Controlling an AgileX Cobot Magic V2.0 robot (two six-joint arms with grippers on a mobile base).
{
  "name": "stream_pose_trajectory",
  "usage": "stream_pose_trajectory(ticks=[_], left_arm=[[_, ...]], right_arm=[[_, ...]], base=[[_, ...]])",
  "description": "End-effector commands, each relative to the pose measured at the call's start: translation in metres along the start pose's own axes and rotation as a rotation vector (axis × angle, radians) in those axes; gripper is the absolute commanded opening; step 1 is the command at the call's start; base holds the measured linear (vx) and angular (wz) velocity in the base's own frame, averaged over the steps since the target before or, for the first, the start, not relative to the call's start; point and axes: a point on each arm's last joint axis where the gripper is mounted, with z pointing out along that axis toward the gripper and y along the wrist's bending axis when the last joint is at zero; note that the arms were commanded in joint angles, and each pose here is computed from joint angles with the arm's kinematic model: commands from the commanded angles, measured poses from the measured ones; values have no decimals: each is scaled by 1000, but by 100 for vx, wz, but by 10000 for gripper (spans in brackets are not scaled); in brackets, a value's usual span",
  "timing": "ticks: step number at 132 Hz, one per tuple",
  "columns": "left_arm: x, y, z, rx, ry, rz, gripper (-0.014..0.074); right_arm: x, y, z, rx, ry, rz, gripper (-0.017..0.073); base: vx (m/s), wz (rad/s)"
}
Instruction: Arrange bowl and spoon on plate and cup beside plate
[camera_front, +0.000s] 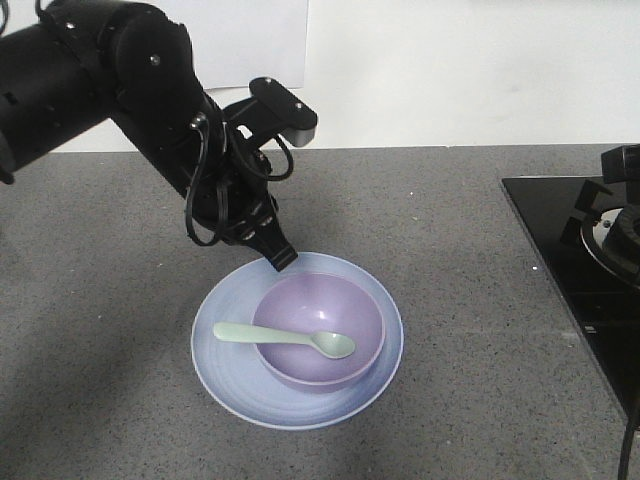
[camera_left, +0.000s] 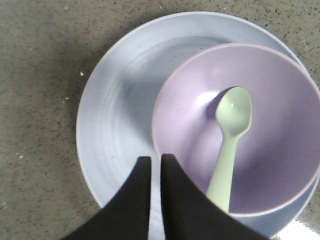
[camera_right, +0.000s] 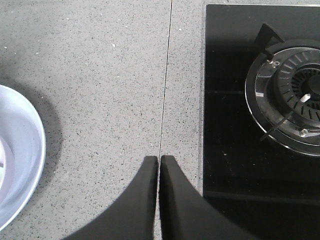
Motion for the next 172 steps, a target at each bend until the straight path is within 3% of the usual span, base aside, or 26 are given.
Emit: stream_pose_trajectory(ticks=[1,19,42,77,95,115,144,172], left_arm=[[1,5,-44,-58,-132,-36,-8],[15,28,-70,-117,-191,-132,-8],[42,65,-108,-231,-292,-303,-8],[104,122,-158,-426,-367,-632,-6],[130,142,-167,-526,-333,-764,-4],[151,155,-175,-601,-301,-825,2],[176,168,-185,-655,-290,-909,24],[206,182,-197,-724,-302,-1041,117]], right_arm=[[-8,0,-15,6,-100,-10,-1],[-8,0,-15,6,-100,-10,-1],[-8,0,-15,6,-100,-10,-1],[-8,0,-15,6,-100,-10,-1],[-8,0,-15,6,-100,-10,-1],[-8,0,-15,6,-100,-10,-1],[-8,0,-15,6,-100,-10,-1],[-8,0,-15,6,-100,-10,-1]], base=[[0,0],[0,0],[0,0],[0,0],[0,0],[0,0],[0,0],[0,0]])
